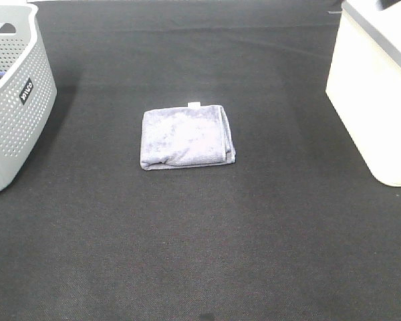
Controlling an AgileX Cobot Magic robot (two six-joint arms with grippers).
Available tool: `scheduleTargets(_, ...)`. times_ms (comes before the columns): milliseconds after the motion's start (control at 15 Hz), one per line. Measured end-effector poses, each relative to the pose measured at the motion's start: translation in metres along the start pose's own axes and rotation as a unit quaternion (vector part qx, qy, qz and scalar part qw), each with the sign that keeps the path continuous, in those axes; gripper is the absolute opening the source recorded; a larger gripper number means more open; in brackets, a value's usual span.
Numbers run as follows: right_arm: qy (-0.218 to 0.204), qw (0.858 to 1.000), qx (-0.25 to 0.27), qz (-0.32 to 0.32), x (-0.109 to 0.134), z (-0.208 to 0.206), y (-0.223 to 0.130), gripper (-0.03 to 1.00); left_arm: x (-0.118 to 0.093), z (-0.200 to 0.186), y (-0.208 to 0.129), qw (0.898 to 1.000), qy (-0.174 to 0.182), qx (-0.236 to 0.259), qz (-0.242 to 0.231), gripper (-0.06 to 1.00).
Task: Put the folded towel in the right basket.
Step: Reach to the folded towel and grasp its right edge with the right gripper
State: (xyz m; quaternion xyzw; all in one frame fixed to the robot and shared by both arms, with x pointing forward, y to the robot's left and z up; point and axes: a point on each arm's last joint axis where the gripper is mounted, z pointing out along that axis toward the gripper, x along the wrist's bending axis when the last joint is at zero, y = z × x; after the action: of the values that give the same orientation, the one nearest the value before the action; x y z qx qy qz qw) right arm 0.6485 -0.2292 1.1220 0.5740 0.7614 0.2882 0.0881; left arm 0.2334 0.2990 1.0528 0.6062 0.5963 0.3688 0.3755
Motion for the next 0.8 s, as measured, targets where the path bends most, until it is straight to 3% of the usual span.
scheduleTargets(400,0.041,0.997,0.052,-0.047,0.049,0.082,-0.006,0.75,0.000,0.000,0.000,1.000,0.000,0.000,0.000,0.97)
scheduleTargets(800,0.124,0.985,0.114,0.034,0.046,0.178,-0.031,0.75,0.000,0.000,0.000,1.000,0.000,0.000,0.000,0.97)
